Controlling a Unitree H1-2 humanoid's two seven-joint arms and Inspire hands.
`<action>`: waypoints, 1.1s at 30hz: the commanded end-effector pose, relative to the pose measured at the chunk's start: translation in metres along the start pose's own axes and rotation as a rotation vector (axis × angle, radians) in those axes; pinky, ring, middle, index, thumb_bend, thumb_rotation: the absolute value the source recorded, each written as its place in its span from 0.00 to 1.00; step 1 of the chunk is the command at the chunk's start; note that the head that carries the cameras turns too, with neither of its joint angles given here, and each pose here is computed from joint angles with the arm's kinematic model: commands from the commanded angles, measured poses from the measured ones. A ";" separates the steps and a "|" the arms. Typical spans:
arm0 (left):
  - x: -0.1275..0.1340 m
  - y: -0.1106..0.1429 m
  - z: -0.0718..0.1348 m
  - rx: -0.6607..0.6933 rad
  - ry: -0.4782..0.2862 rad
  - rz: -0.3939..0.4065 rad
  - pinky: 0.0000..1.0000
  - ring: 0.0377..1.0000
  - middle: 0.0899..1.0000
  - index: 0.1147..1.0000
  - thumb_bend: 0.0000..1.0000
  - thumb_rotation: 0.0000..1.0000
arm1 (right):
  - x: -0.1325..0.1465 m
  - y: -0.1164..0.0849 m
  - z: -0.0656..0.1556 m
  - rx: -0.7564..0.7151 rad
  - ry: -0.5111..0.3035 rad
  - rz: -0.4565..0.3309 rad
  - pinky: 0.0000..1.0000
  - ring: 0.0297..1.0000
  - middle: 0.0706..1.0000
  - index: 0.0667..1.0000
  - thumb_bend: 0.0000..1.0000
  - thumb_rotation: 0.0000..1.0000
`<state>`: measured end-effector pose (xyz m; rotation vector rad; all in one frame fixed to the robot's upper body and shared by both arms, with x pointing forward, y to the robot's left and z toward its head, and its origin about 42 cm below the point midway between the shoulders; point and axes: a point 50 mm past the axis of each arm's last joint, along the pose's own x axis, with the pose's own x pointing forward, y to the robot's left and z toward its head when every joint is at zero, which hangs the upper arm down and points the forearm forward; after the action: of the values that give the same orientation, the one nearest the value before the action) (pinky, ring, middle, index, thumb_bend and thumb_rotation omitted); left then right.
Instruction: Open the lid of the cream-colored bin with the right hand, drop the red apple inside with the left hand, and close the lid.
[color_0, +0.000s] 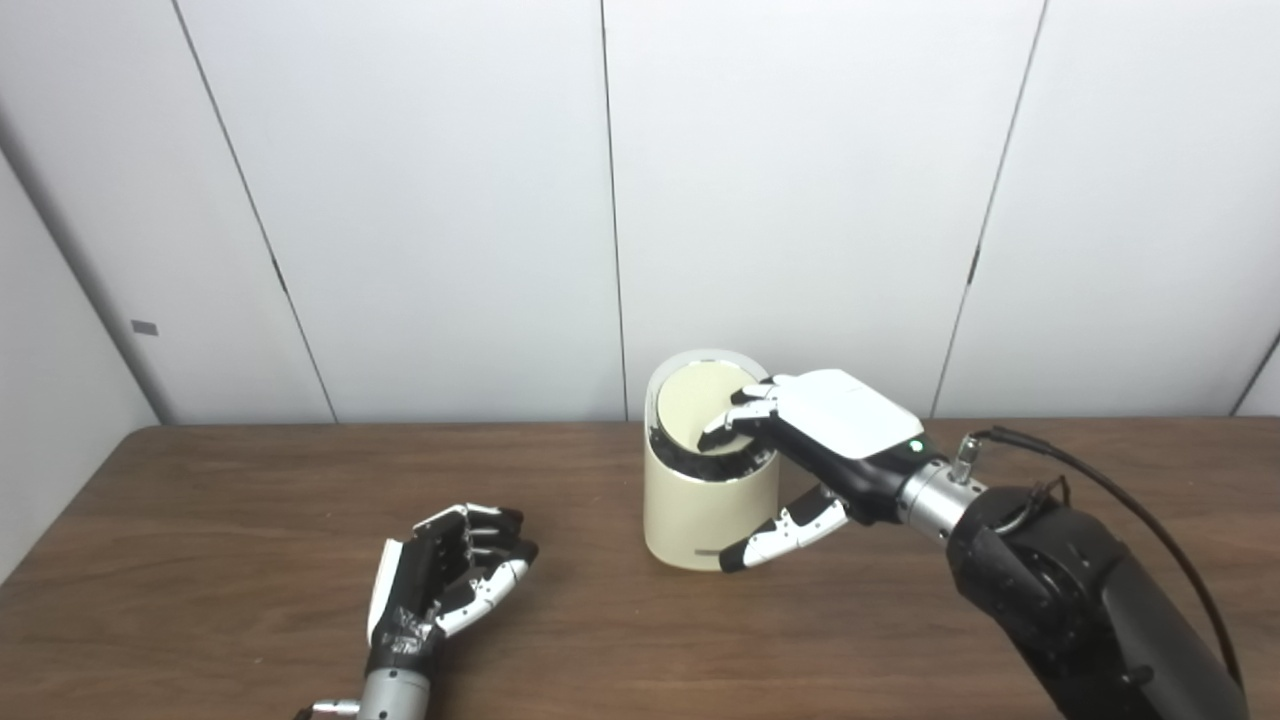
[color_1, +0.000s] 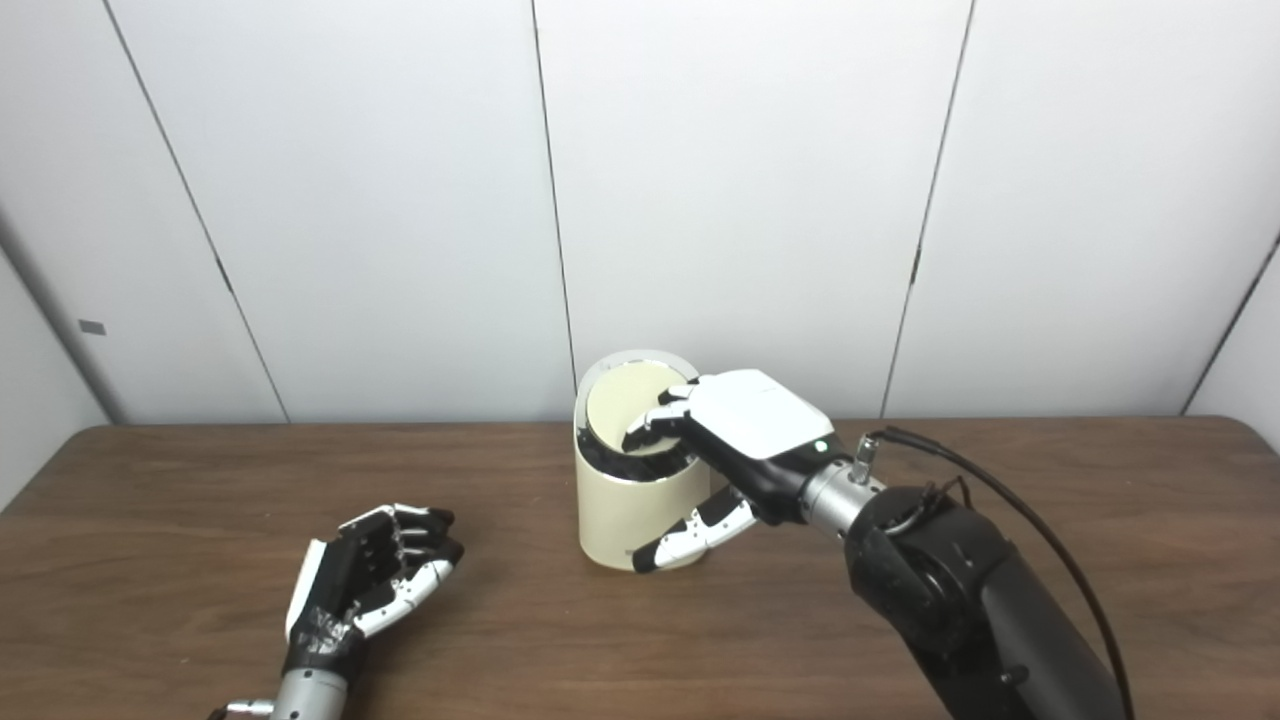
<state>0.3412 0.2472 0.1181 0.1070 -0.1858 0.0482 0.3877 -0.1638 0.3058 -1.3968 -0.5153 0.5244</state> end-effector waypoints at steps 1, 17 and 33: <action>-0.009 -0.005 -0.005 -0.002 0.021 0.002 0.51 0.57 0.62 0.43 0.51 0.04 | 0.000 -0.009 0.002 -0.040 -0.014 0.041 0.92 0.89 0.72 0.71 0.69 0.61; -0.008 -0.004 -0.005 0.002 0.021 0.001 0.50 0.57 0.61 0.43 0.51 0.04 | -0.001 -0.011 0.002 -0.007 -0.033 0.037 0.88 0.86 0.71 0.70 0.70 0.52; -0.007 -0.006 -0.006 0.004 0.023 -0.004 0.50 0.56 0.61 0.43 0.51 0.04 | -0.011 -0.034 0.000 0.072 -0.012 -0.207 0.80 0.88 0.75 0.75 0.62 0.51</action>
<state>0.3408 0.2456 0.1174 0.1079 -0.1723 0.0474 0.3828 -0.1738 0.3124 -1.2799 -0.5355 0.4580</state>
